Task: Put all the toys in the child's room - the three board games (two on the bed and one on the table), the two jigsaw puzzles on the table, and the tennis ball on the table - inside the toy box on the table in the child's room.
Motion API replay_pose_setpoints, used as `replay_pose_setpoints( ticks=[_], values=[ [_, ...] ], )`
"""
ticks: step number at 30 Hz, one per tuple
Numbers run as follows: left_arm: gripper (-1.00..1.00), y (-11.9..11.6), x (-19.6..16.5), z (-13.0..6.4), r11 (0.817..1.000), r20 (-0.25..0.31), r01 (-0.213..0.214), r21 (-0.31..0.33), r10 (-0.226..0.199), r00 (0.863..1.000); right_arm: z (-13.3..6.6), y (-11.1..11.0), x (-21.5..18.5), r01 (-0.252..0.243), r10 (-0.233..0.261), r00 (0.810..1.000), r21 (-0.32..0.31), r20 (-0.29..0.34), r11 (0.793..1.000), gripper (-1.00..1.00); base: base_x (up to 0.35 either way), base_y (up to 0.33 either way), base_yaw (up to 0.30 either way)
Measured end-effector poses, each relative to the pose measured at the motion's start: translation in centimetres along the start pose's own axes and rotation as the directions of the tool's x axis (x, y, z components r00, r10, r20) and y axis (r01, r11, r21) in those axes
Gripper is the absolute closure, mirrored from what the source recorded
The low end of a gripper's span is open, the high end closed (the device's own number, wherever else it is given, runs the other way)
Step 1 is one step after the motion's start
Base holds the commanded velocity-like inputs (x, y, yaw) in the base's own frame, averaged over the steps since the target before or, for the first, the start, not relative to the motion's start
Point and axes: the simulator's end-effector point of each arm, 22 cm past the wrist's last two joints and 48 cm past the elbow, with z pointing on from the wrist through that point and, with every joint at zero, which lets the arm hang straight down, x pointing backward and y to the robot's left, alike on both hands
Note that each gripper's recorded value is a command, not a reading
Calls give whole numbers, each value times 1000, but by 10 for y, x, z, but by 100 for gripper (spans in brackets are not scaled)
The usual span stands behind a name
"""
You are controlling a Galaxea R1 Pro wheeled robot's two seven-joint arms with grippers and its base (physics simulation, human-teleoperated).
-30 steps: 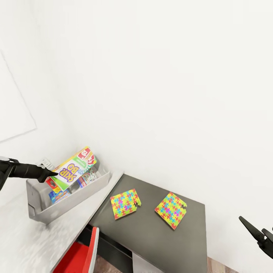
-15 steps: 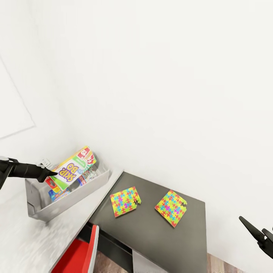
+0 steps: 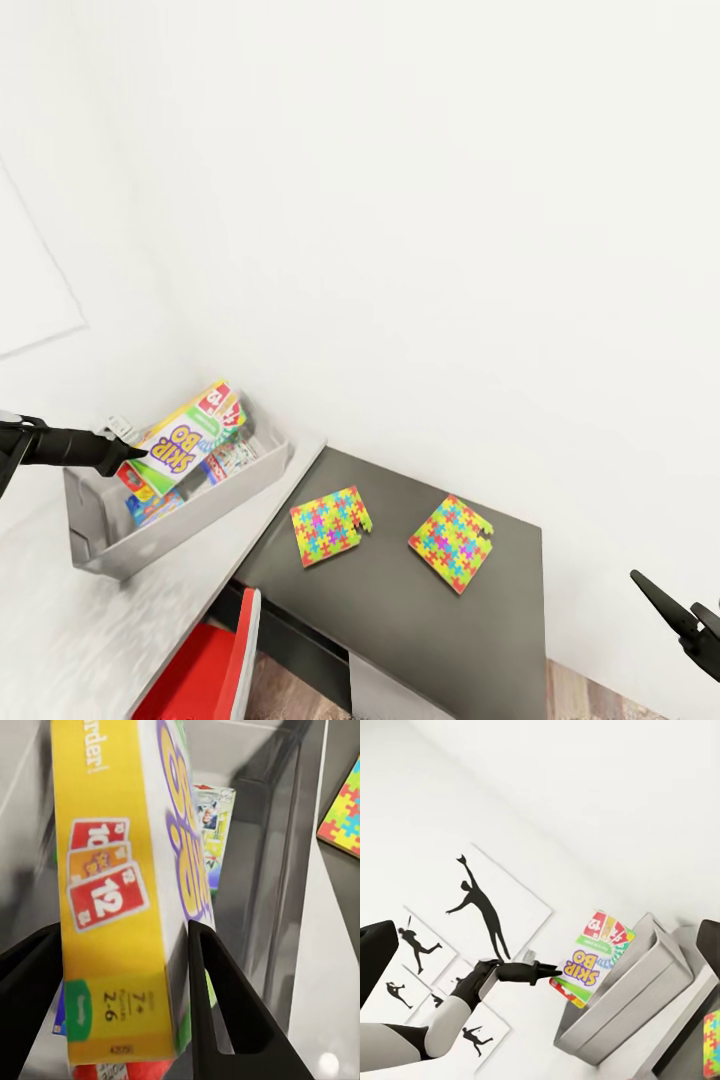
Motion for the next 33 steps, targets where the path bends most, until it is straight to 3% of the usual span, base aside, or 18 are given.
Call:
replay_pose_setpoints(
  ticks=[21, 33],
  values=[
    [100, 1, 13, 17, 1000, -26, 11, 12, -11, 1000, -1, -12, 4, -20, 20, 1000, 27, -9, 999, -100, 0, 0, 0],
    [100, 0, 17, 26, 999, -25, -24, 22, 24, 999, -2, -18, 6, -31, 32, 999, 42, -13, 999, -100, 0, 0, 0]
  ],
)
